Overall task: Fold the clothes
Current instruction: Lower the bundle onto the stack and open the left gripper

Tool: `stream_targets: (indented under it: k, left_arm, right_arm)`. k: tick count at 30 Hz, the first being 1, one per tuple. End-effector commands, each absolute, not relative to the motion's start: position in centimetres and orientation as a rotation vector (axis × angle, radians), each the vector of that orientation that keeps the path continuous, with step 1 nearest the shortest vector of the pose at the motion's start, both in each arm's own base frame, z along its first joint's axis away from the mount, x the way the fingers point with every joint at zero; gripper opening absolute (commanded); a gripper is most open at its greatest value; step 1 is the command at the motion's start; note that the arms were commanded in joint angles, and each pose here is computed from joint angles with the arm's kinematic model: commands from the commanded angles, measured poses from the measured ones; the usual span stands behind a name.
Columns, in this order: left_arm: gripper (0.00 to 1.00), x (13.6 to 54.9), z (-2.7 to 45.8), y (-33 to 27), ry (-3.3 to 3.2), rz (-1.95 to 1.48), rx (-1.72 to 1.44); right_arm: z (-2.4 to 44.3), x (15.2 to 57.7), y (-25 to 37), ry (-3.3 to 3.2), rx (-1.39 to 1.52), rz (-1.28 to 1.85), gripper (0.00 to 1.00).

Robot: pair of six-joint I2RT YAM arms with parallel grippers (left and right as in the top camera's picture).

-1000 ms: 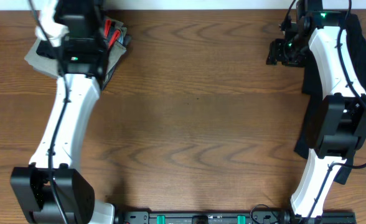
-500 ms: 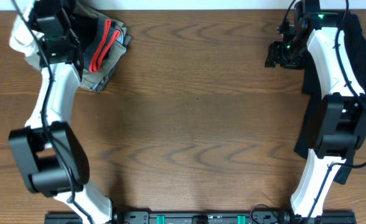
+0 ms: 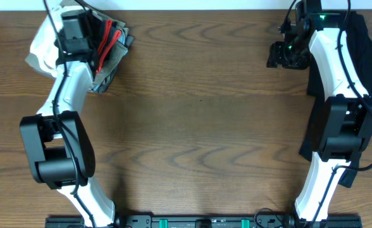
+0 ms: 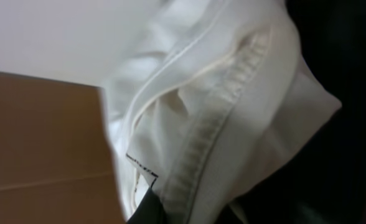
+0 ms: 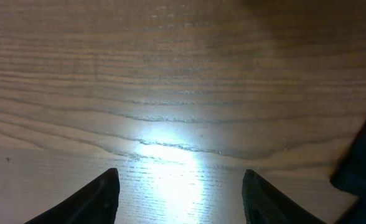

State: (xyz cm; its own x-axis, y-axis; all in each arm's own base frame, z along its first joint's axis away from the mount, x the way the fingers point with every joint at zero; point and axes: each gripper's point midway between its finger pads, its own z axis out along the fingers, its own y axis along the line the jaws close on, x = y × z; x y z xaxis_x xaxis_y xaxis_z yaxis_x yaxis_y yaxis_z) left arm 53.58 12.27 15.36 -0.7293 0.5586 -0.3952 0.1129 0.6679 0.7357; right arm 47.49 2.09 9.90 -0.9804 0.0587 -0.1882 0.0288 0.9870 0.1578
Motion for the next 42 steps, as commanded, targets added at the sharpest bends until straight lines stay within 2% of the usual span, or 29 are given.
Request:
stream_targets:
  k: [1,4,5,7,9,11,14,20,21,22,23,24,25,26,30,42]
  left_arm:
    - [0.06,53.5,14.9,10.0,2.29,0.84,0.488]
    - [0.07,53.1,13.6,7.8,2.333,0.748,0.508]
    - [0.16,53.0,13.3,7.2,2.34,0.72,0.508]
    - [0.47,52.9,12.8,5.7,2.351,0.665,0.549]
    - [0.88,52.8,12.4,4.4,2.357,0.612,0.56]
    - [0.95,52.7,12.3,3.5,2.365,0.578,0.522]
    - [0.96,52.6,12.4,2.2,2.369,0.534,0.465]
    - [0.95,51.9,17.3,0.4,2.297,0.393,0.182]
    - [0.9,51.6,18.7,0.5,2.273,0.364,0.117]
    - [0.82,51.4,19.9,0.6,2.249,0.346,0.071]
    - [0.63,51.2,20.9,0.8,2.226,0.33,0.032]
    - [0.39,51.1,22.1,1.2,2.199,0.321,0.0]
    - [0.19,51.1,23.0,1.6,2.176,0.319,-0.017]
    - [0.08,51.1,23.7,2.0,2.154,0.321,-0.031]
    - [0.06,52.0,24.1,4.8,2.11,0.342,-0.106]
    - [0.06,55.7,18.2,16.0,2.002,0.388,-0.426]
  right_arm:
    - [10.3,47.5,2.2,2.926,0.061,0.221,0.61]
    - [10.3,47.5,2.2,2.926,0.061,0.221,0.62]
    - [10.3,47.5,2.2,2.926,0.061,0.221,0.62]
    - [10.3,47.5,2.2,2.926,0.061,0.221,0.62]
    - [10.3,47.5,2.2,2.926,0.061,0.221,0.62]
    - [10.3,47.5,2.2,2.926,0.061,0.221,0.62]
    - [10.3,47.5,2.2,2.926,0.061,0.221,0.62]
    - [10.3,47.6,2.2,2.923,0.06,0.22,0.63]
    - [10.3,47.6,2.2,2.922,0.06,0.22,0.62]
    - [10.3,47.6,2.2,2.922,0.06,0.22,0.62]
    - [10.3,47.6,2.2,2.922,0.06,0.22,0.62]
    - [10.3,47.6,2.2,2.923,0.06,0.22,0.63]
    - [10.3,47.6,2.2,2.923,0.06,0.22,0.63]
    - [10.3,47.6,2.2,2.922,0.06,0.22,0.63]
    - [10.4,47.8,2.3,2.913,0.057,0.221,0.63]
    - [10.3,47.5,2.3,2.928,0.058,0.221,0.63]
